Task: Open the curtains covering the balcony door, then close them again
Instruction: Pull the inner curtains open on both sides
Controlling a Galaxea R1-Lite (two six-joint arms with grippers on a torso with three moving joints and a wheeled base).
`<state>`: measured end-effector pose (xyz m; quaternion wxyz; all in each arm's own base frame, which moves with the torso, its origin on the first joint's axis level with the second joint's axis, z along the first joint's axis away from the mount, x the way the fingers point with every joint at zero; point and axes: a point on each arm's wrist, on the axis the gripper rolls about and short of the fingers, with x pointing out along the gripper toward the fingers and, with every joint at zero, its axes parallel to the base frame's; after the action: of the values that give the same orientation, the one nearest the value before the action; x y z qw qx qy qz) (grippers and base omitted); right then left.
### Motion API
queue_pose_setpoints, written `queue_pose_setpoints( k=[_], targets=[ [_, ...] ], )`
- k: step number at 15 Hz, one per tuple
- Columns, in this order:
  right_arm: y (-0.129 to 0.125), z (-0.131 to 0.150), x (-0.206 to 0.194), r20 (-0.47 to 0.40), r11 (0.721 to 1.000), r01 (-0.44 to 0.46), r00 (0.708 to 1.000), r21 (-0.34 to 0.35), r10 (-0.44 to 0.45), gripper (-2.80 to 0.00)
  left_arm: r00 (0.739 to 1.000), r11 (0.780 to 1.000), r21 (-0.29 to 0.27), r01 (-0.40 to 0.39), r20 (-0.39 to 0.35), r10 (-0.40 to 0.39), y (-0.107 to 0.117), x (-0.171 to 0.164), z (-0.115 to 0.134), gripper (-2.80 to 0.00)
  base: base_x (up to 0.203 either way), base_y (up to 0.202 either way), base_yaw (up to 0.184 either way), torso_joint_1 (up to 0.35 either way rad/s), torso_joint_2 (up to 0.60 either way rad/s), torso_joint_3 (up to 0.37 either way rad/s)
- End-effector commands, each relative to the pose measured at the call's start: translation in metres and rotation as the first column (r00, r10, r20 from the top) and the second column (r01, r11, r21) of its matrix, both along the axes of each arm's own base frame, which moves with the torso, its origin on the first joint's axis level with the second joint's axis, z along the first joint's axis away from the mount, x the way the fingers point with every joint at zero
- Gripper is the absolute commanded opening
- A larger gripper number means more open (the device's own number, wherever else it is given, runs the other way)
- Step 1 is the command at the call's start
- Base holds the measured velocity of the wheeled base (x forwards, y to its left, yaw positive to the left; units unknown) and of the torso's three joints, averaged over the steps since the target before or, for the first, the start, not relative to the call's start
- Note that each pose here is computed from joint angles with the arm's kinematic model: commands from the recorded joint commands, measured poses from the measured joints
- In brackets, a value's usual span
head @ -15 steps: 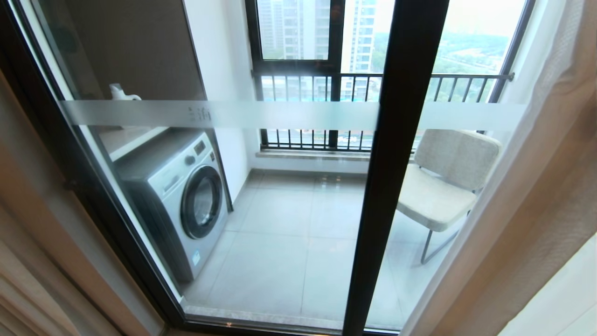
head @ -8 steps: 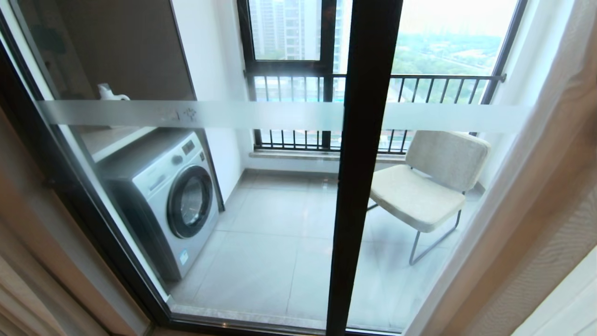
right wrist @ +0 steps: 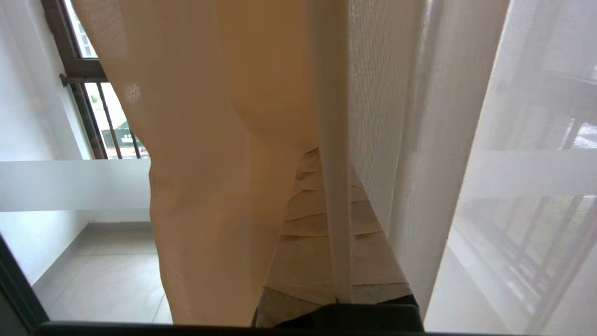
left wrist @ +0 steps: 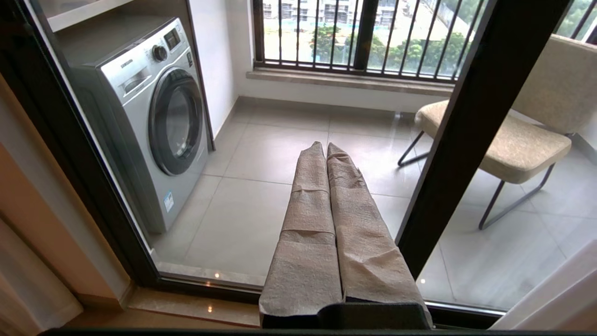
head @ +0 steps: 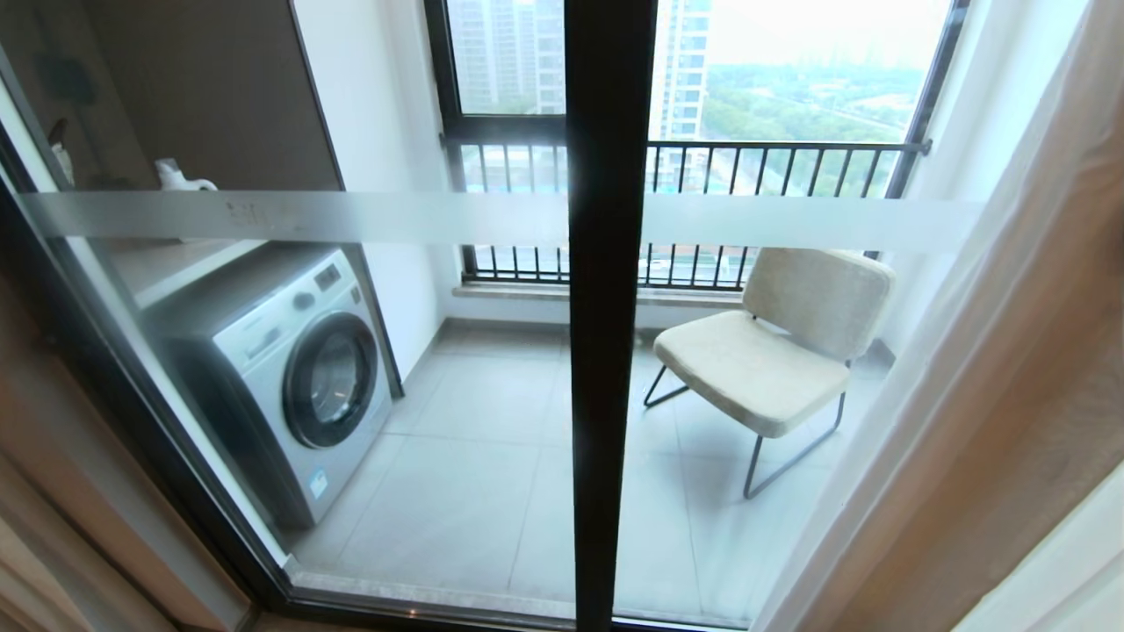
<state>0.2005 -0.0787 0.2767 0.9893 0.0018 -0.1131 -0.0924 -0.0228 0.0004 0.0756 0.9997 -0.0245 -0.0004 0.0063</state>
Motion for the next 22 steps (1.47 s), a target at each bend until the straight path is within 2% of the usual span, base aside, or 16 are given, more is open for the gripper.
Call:
queue_pose_setpoints(
  k=[1,10,22],
  targets=[
    [-0.003,-0.001,0.0,-0.001,1.0,0.009,1.0,0.001,-0.009,-2.8,1.0,1.0,-0.002,-0.001,0.0,0.001,0.0,0.0,0.0,-2.8,0.0,-0.19,0.001,0.002,0.01,-0.002],
    [-0.02,-0.001,-0.008,-0.002,0.995,0.098,0.995,0.005,-0.098,-2.8,1.0,1.0,0.0,-0.001,0.0,0.001,0.0,0.0,0.0,-2.8,0.0,-0.189,0.0,0.002,0.0,0.002],
    [-0.026,-0.001,-0.011,0.003,0.992,0.125,0.992,0.021,-0.125,-2.8,1.0,1.0,0.0,-0.001,0.0,0.001,0.0,0.0,0.0,-2.8,0.0,-0.189,0.0,0.002,0.0,0.002]
  ],
)
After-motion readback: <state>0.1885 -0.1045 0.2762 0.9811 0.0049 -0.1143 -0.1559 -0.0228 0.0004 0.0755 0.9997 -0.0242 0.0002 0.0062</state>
